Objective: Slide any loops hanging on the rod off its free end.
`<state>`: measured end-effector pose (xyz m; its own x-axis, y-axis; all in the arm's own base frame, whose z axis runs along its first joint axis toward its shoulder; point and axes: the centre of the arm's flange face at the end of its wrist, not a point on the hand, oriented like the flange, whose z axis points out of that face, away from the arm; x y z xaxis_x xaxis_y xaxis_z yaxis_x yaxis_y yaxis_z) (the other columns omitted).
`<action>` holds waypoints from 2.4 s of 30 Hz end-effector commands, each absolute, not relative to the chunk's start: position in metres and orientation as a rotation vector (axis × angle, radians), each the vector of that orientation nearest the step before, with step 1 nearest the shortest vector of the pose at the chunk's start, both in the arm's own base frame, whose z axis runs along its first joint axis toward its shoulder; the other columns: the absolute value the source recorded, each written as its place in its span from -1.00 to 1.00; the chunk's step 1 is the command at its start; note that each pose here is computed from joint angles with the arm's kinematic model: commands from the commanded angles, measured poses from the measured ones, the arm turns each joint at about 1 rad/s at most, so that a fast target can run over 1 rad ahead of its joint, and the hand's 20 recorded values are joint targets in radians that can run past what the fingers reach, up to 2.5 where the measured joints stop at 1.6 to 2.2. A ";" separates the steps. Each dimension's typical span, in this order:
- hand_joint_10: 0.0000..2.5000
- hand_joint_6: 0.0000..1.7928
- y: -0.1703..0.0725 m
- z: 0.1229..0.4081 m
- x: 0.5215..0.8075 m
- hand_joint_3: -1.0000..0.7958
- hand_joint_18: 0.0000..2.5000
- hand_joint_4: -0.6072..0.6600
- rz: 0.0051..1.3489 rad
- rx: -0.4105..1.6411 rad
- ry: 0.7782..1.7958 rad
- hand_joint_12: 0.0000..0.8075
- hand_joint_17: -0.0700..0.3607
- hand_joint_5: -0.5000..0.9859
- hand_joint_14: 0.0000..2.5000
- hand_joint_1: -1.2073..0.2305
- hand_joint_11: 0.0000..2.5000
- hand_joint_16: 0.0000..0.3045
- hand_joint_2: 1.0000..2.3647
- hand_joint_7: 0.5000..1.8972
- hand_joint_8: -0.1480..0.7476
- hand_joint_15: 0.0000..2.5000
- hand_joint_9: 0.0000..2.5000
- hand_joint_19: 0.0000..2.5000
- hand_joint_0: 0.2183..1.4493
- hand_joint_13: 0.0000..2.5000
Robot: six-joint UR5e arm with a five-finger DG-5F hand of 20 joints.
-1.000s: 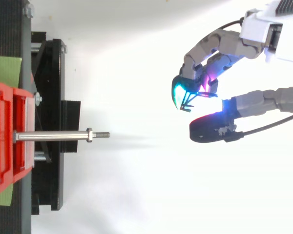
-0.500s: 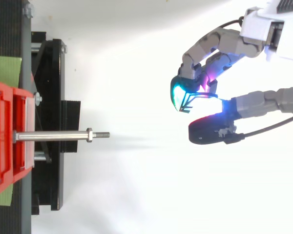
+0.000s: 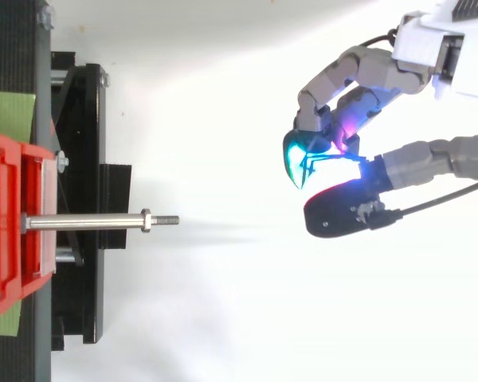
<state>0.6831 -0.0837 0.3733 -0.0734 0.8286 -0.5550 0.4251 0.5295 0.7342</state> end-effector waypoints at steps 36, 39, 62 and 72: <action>-0.98 0.07 -0.084 0.378 0.675 -0.39 -0.41 0.05 0.472 1.144 1.724 -0.14 -0.20 -0.53 -0.98 -0.19 -0.32 -0.70 -0.99 -0.49 -0.05 -0.58 -0.23 -0.61 -0.37 -0.34; -0.98 0.06 -0.084 0.378 0.675 -0.32 -0.44 0.06 0.480 1.153 1.717 -0.11 -0.18 -0.53 -0.98 -0.12 -0.33 -0.69 -0.99 -0.47 -0.04 -0.57 -0.24 -0.59 -0.39 -0.35; -0.98 0.01 -0.083 0.377 0.672 -0.42 -0.44 0.15 0.481 1.180 1.725 -0.09 -0.15 -0.53 -0.98 -0.04 -0.34 -0.67 -1.00 -0.51 -0.02 -0.57 -0.24 -0.59 -0.49 -0.35; -0.98 0.00 -0.084 0.377 0.672 -0.33 -0.45 0.09 0.480 1.181 1.724 -0.11 -0.17 -0.52 -0.98 0.07 -0.34 -0.68 -0.99 -0.47 -0.04 -0.57 -0.23 -0.58 -0.40 -0.35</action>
